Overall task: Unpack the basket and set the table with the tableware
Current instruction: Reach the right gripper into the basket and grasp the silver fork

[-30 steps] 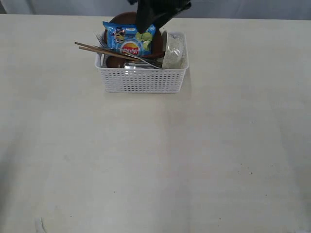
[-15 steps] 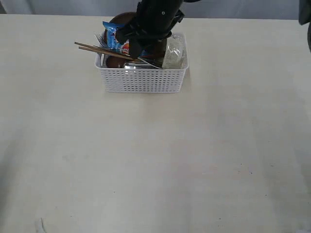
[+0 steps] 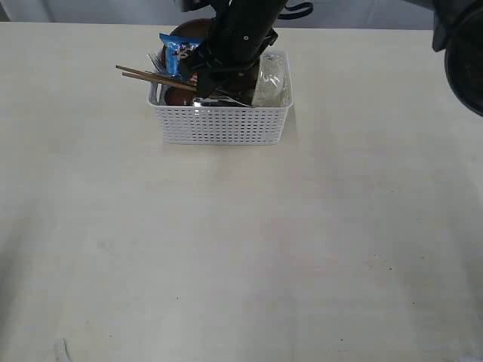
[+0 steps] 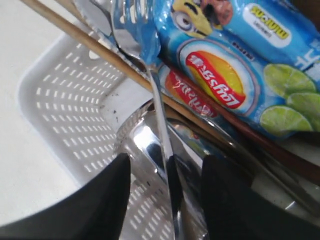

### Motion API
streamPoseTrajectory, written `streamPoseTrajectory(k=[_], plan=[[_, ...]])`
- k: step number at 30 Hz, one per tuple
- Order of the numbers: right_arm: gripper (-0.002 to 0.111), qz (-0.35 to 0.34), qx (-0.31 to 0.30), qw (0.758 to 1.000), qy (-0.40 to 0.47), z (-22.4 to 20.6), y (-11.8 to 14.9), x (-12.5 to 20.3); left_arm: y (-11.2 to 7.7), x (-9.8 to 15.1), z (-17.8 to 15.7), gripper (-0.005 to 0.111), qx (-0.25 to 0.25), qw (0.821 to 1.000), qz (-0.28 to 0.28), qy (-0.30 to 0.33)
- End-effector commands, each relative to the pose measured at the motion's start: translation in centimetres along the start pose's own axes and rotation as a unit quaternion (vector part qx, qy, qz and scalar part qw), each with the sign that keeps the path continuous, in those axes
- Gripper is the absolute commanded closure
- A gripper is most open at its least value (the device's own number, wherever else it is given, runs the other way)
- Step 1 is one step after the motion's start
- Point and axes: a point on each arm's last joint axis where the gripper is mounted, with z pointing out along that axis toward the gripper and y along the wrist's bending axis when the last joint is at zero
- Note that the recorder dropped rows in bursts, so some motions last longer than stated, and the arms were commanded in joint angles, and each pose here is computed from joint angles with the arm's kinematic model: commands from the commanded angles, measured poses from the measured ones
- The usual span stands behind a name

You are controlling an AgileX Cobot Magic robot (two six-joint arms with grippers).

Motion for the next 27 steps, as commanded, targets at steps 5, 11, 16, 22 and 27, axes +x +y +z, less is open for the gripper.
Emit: streamPoseTrajectory(k=[5,11,16,22,27], plan=[[0.077,-0.001,0.003,1.0,-0.021,0.2,-0.1,-0.5,-0.1,0.0,0.0,0.107,0.005,1.0,-0.005,-0.003],[0.109,-0.009,0.004,1.0,-0.024,0.2,-0.1,-0.5,-0.1,0.0,0.0,0.107,0.005,1.0,-0.005,-0.003],[0.109,-0.01,0.005,1.0,-0.025,0.0,0.0,-0.6,-0.1,0.0,0.0,0.107,0.004,1.0,-0.001,-0.003],[0.109,-0.016,0.009,0.999,-0.049,-2.4,0.5,-1.1,-0.1,0.0,0.0,0.107,0.004,1.0,-0.001,-0.003],[0.109,-0.018,0.014,0.997,-0.078,-5.4,1.1,-1.7,-0.1,0.0,0.0,0.107,0.004,1.0,-0.001,-0.003]])
